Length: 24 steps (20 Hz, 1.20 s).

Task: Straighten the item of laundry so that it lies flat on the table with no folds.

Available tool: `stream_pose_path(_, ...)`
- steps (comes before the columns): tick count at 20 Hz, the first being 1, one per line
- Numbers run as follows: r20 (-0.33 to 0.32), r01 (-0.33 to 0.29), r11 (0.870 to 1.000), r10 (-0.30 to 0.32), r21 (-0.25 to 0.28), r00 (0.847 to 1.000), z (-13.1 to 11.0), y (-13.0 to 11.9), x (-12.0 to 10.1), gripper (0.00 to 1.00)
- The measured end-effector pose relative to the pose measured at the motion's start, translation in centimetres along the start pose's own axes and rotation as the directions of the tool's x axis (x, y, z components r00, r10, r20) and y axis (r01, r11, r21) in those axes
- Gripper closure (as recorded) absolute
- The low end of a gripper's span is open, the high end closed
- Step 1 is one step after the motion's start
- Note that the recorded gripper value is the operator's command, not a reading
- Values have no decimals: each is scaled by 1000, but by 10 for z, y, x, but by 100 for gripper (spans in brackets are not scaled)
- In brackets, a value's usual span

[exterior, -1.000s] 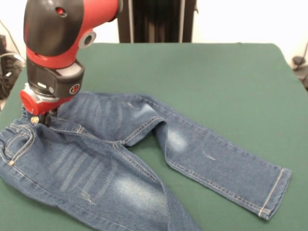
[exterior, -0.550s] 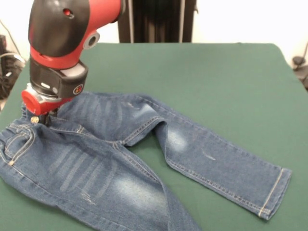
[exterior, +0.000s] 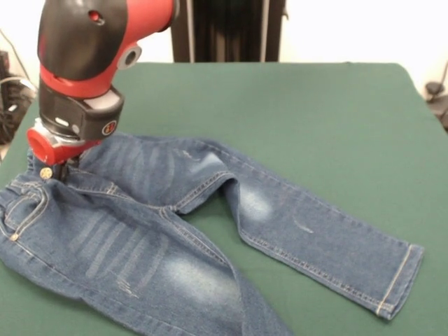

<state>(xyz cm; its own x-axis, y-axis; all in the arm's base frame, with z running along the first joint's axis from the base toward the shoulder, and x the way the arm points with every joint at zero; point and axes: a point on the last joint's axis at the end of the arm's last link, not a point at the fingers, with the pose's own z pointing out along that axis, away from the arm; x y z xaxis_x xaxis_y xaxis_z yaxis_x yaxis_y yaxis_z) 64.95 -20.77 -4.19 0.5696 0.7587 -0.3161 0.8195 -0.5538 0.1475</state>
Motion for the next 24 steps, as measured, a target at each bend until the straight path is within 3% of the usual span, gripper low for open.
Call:
stream_pose_path(13,48,-77,997,76,10,996,-11,19,-43,100)
stream_pose_path(24,70,-99,995,98,21,993,-12,20,-43,100)
